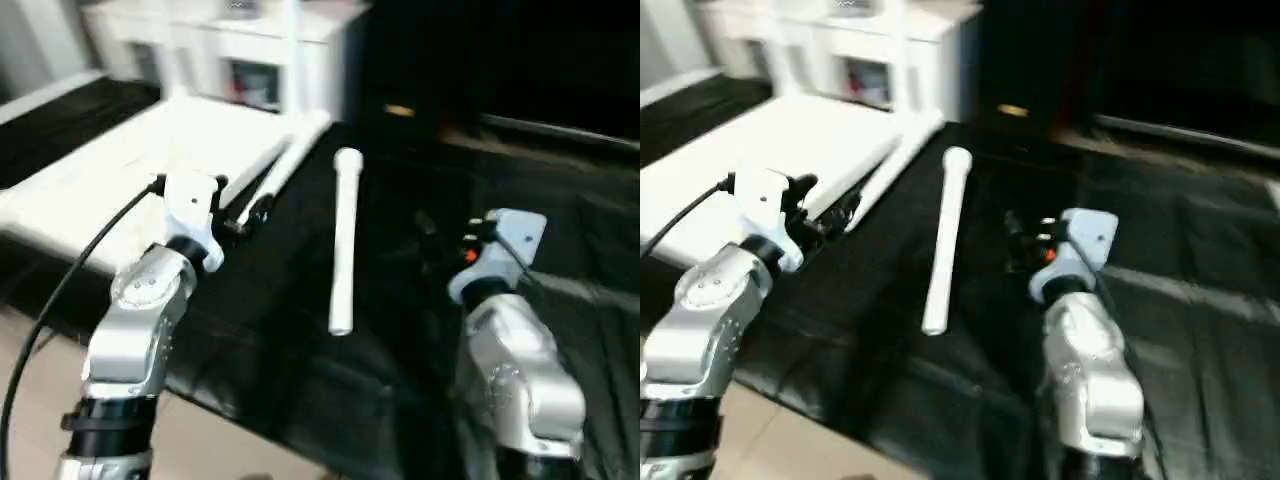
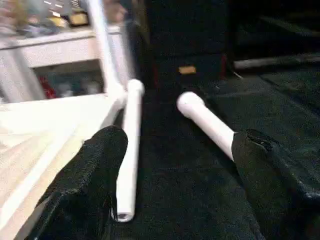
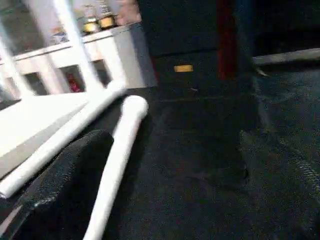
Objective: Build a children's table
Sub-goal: Pick table leg
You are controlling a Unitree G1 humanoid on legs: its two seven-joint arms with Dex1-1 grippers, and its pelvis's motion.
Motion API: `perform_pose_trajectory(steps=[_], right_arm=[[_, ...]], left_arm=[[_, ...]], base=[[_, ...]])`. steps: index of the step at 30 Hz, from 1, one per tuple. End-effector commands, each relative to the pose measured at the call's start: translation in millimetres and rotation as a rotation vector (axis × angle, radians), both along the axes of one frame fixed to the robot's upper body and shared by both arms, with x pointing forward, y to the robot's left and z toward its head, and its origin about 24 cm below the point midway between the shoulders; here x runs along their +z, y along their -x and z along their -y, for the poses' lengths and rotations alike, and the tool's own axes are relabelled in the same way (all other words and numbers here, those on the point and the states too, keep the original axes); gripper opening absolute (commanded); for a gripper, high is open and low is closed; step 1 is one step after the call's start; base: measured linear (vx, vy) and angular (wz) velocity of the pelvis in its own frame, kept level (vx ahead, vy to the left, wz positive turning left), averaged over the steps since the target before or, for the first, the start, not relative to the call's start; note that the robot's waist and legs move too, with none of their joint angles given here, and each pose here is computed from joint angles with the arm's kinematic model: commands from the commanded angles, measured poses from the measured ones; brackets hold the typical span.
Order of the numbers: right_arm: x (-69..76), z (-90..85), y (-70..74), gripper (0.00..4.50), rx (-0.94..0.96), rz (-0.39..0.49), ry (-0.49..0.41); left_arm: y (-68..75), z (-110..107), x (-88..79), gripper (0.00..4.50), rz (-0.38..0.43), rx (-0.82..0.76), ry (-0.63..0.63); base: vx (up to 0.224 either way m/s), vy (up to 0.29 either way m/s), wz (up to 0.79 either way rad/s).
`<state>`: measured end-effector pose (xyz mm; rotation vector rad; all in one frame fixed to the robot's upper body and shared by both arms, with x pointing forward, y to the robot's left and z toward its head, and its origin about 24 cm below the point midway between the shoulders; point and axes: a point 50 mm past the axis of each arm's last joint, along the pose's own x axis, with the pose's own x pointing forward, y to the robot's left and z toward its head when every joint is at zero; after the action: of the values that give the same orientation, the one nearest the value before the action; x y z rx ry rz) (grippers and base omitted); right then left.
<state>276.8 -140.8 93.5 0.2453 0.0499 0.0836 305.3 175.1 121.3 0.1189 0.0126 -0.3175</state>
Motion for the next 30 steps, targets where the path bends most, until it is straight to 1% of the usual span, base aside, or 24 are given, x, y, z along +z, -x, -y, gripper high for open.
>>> perform_pose_trajectory(steps=[1,8,19,25,30], right_arm=[[4.7,3.3,0.2,4.42,-0.019,0.006,-0.014],[4.6,2.2,-0.8,4.42,-0.017,-0.001,-0.016],[3.0,1.9,-3.6,4.42,0.004,-0.018,0.011],[3.5,2.2,-5.2,4.42,0.015,-0.018,0.036],[1.9,0.4,-5.3,4.42,0.071,-0.035,0.067]], left_arm=[[0.1,3.7,3.9,3.82,0.003,-0.003,-0.008],[1.2,2.6,4.0,3.82,-0.015,0.005,-0.018],[4.4,-8.2,-4.8,3.82,-0.053,0.045,-0.018],[6.5,-9.9,-6.4,3.82,-0.061,0.055,-0.013],[10.5,-10.8,-8.1,3.82,-0.066,0.067,-0.008]], base=[[-0.058,0.178,-0.69],[-0.025,0.164,-0.69],[-0.039,0.220,-0.61],[-0.039,0.216,-0.55],[-0.016,0.157,-0.46]])
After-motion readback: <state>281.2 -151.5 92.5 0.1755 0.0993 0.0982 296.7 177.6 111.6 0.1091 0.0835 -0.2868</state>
